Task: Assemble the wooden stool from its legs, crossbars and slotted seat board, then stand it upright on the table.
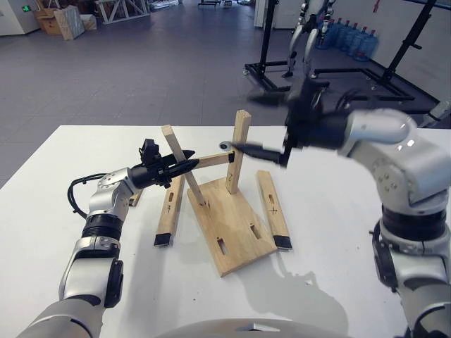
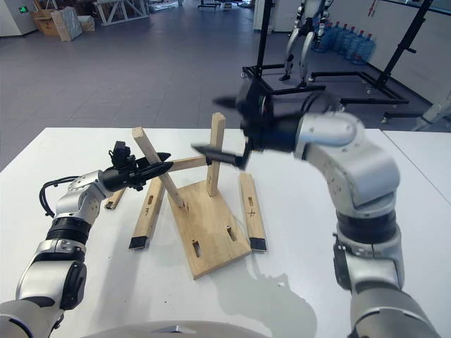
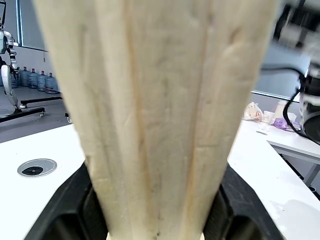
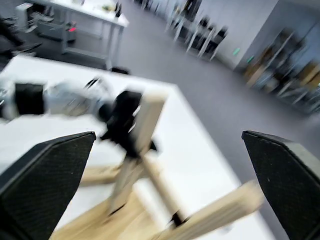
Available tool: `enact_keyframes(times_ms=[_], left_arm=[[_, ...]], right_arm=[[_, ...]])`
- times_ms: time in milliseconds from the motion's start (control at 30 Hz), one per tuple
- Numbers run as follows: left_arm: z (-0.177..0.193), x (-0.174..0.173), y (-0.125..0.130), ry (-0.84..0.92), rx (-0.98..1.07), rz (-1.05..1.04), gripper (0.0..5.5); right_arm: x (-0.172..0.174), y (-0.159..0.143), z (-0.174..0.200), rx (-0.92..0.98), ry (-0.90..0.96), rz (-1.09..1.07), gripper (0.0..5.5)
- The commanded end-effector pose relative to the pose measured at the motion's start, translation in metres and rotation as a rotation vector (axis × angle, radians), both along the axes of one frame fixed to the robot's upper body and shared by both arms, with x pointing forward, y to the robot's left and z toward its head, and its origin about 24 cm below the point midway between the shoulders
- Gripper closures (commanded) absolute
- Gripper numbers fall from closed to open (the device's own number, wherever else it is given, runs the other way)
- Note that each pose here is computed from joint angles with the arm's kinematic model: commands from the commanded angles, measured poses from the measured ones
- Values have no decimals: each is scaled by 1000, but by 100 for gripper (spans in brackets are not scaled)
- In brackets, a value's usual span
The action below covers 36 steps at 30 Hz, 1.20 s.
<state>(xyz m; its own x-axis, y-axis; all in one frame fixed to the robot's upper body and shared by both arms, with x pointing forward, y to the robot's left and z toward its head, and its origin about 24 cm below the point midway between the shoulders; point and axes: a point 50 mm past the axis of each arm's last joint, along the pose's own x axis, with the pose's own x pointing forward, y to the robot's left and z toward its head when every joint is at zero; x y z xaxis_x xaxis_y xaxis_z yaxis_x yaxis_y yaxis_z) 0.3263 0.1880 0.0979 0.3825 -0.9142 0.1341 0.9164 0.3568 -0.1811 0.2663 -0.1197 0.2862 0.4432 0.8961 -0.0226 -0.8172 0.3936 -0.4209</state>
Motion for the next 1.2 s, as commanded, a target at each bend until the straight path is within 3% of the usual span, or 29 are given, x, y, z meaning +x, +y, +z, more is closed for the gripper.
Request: enact_keyframes(times_ms=[33,233,667,967,1200], left_arm=[[-5,0,-2,22,20,-1,348],[-6,1,-10,27,36,-16,348],[-9,0,-15,29,40,-21,348],[-12,-3,-14,36,46,-22,348],[-13,-1,-17,36,69,-26,348]], right_arm=[[16,27,29,57,-177,-159,10],[50,56,-35,-179,-253,-420,10],[45,76,-87,-339,-224,-353,10],[51,67,-162,-527,-44,-352,10],[45,66,-163,-527,-23,-333,10]])
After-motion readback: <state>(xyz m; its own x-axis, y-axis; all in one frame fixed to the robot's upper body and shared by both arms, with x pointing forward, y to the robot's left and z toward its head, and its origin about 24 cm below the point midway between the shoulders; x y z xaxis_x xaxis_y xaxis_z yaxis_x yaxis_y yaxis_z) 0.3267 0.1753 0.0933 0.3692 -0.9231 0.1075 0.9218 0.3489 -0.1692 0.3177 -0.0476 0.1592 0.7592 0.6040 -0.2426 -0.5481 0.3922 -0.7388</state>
